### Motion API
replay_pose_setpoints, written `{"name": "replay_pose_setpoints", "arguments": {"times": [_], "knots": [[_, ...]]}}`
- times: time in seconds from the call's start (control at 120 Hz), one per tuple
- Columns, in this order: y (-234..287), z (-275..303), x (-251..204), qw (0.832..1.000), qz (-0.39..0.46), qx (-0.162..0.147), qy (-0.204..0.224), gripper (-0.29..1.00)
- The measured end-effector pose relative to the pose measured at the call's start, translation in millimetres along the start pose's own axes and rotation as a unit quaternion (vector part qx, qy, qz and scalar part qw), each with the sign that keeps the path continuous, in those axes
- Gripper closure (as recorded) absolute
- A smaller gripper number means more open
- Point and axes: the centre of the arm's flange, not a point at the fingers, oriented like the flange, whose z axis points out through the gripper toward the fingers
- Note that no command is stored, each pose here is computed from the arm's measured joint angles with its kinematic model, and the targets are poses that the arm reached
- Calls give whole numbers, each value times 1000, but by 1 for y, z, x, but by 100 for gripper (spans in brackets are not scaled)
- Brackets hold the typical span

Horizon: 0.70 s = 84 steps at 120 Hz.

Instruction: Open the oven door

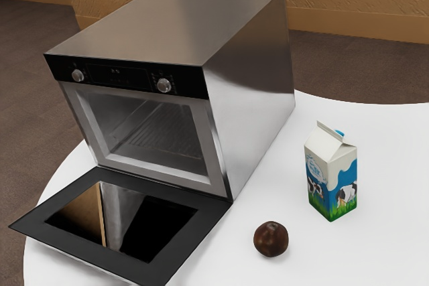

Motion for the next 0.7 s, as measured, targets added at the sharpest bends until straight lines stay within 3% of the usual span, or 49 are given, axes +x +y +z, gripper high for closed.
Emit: {"name": "replay_pose_setpoints", "arguments": {"times": [0.1, 0.275, 0.392, 0.7], "knots": [[-80, 105, 31, 990, -110, -8, -89, 2], [-131, 244, 45, 966, -203, -80, -136, 2], [-136, 261, 44, 957, -246, -91, -126, 2], [-140, 262, 47, 937, -319, -83, -111, 2]]}}
